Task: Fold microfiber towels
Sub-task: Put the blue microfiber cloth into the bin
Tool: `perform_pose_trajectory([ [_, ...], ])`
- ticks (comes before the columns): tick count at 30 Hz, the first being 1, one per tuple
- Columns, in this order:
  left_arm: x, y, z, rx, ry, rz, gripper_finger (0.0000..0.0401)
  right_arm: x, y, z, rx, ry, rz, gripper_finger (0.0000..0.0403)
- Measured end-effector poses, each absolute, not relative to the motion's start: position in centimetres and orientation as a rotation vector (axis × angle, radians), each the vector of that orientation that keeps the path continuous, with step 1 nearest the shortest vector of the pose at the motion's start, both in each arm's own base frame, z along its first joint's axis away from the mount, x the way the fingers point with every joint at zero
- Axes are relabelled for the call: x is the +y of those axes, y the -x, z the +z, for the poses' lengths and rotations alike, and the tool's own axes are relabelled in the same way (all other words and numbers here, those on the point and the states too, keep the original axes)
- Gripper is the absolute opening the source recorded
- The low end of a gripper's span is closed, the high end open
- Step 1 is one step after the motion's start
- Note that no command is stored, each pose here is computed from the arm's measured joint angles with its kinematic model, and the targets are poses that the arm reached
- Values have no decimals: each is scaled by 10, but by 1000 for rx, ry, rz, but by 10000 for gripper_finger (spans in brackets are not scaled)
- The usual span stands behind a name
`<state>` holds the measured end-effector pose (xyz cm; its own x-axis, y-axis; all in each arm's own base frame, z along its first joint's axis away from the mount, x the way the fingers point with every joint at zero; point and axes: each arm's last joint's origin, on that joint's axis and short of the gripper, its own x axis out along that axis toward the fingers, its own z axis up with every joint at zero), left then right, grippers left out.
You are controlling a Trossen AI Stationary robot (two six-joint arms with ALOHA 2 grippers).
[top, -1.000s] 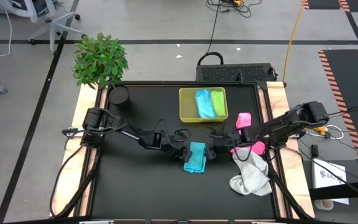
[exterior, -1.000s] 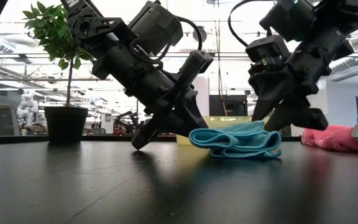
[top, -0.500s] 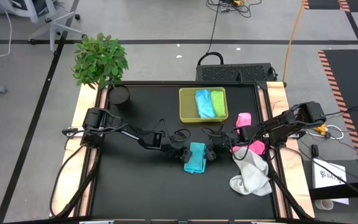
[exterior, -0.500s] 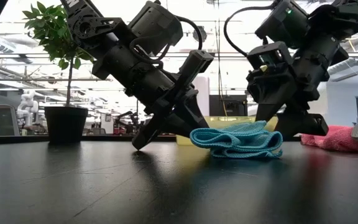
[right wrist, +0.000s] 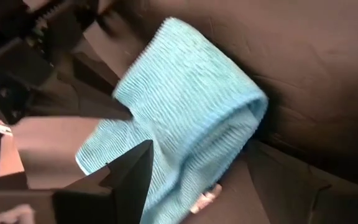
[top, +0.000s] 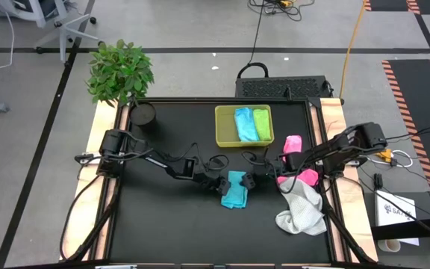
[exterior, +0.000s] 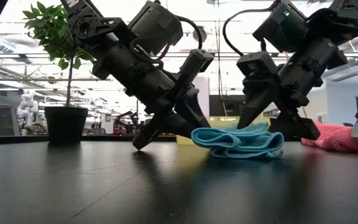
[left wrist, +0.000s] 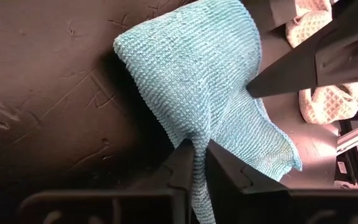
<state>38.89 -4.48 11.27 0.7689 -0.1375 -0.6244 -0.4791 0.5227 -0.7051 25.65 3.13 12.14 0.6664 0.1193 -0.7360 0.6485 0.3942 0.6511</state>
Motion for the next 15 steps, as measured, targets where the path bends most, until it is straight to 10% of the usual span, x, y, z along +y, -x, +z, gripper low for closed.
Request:
perform_pose_trajectory([
  [15,-44,-390,113,681,1019,220,17,31,-261,114,764,-1169,-432,184],
])
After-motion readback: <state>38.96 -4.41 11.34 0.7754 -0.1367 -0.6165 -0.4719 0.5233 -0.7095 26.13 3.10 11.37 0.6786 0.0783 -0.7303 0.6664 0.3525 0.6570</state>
